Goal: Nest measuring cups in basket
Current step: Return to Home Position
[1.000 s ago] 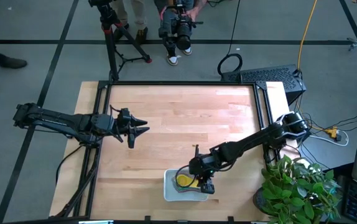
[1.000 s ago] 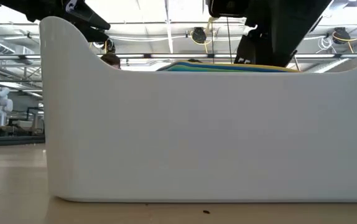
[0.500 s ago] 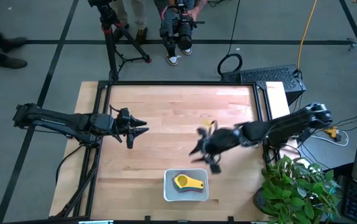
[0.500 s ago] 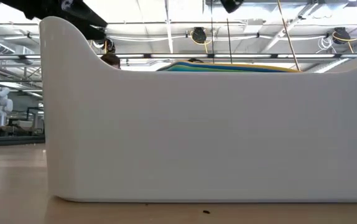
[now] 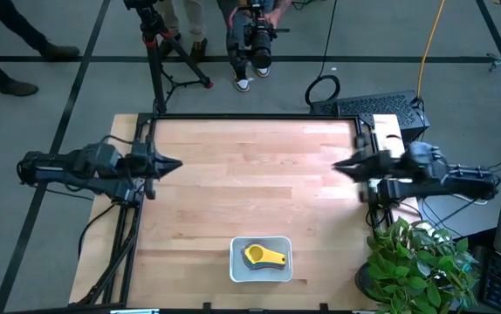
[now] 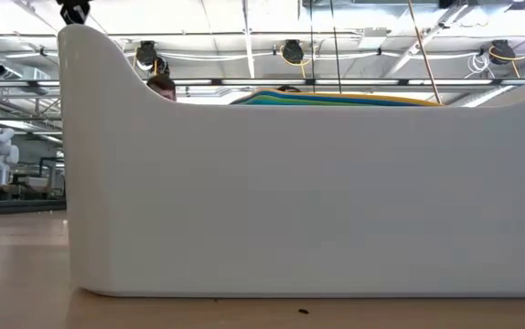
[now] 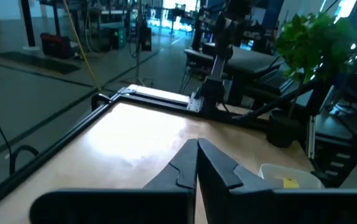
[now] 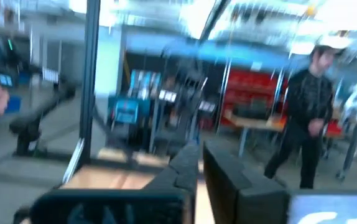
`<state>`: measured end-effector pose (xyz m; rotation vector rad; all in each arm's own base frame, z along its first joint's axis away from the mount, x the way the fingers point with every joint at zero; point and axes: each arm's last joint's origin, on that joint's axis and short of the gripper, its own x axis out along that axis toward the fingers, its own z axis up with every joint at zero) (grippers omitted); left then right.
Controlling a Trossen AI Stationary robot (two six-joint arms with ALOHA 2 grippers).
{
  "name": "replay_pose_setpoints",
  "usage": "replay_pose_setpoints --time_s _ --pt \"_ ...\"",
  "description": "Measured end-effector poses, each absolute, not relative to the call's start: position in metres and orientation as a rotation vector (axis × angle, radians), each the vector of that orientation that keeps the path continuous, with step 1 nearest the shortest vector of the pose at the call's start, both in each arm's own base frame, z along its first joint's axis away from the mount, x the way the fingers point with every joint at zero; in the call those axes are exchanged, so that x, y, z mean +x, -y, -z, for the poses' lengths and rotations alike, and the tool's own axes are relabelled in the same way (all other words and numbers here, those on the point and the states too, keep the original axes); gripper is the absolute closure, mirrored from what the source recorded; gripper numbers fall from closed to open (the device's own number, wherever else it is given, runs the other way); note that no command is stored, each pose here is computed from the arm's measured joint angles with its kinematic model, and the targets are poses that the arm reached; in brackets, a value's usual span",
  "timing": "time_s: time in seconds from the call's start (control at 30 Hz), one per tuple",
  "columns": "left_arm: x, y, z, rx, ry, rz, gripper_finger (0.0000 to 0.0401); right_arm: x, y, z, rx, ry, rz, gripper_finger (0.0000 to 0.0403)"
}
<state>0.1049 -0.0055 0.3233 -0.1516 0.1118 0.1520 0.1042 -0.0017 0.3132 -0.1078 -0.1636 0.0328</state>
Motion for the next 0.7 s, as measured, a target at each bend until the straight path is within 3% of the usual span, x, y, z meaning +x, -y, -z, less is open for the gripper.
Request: replay_pose_setpoints --time_s 0.3,0.7 --pt "0.086 0.002 -0.295 -0.136 0.025 -0.163 0.0396 0.059 0.001 -0.278 -0.109 0.338 -0.013 0.0401" --pt "0.107 0.006 -0.217 -0.158 0.129 -0.132 0.0395 0.087 0.002 -0.212 -0.036 0.145 -0.022 0.0402"
